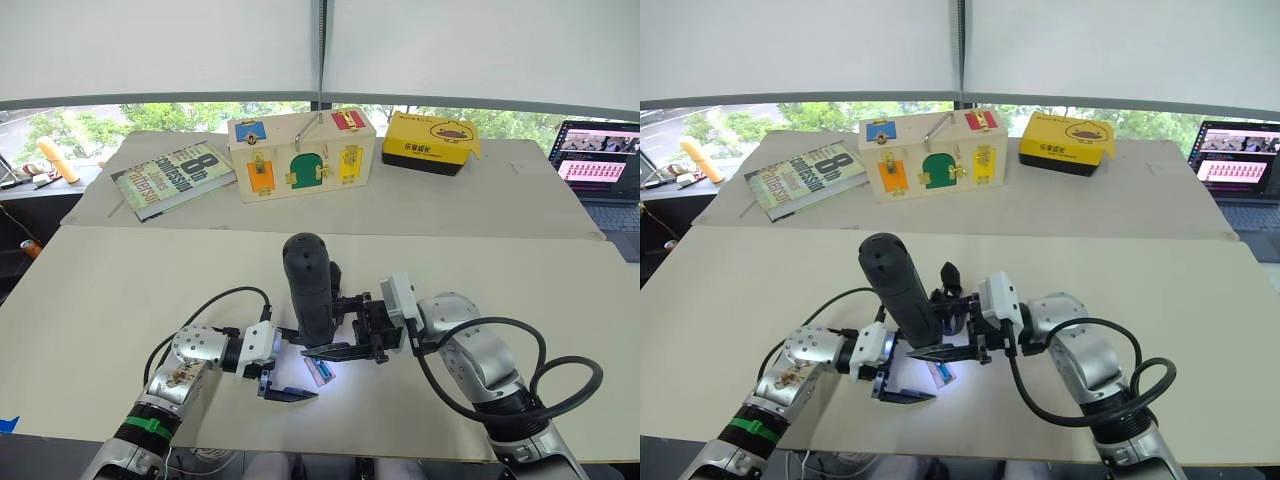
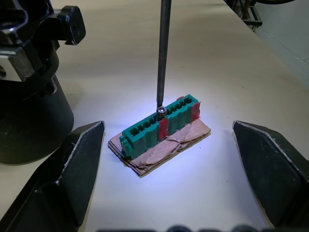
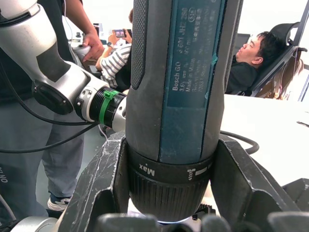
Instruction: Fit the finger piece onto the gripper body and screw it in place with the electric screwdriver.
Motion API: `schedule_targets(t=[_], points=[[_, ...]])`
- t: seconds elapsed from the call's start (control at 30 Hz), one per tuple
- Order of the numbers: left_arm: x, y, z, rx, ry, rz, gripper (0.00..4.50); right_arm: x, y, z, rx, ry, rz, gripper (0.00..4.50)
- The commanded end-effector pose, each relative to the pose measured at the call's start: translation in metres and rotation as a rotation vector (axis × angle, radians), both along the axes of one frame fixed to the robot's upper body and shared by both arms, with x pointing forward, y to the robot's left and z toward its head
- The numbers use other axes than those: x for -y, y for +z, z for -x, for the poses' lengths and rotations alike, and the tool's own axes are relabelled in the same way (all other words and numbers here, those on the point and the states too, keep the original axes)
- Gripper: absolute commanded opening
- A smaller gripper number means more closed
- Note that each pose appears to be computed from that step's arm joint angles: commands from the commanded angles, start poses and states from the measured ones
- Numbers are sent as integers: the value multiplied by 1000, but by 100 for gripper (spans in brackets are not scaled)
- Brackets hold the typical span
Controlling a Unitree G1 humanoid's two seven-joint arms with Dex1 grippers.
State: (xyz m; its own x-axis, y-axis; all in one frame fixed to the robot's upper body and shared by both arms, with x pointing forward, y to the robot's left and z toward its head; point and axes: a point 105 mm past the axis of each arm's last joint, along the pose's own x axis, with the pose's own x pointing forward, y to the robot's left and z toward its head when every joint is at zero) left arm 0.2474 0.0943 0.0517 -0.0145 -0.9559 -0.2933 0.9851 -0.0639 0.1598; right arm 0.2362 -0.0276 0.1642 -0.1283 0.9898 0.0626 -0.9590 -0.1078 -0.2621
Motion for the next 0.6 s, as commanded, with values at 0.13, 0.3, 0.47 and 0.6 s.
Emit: schedule_targets(t=[0.13,0.3,0.47,0.6], points=[[-2,-22,6,-79,18,-57,449,-2,15,6,69,24,-26,195],[-2,-22,6,-77,18,-56,449,-2,17,6,85,25,-28,195],[-1,-22,6,-79,19,-53,449,-1,17,5,92,15,-20,195],[-1,-22,6,-80,20,-52,449,-1,16,4,95,9,-14,195]])
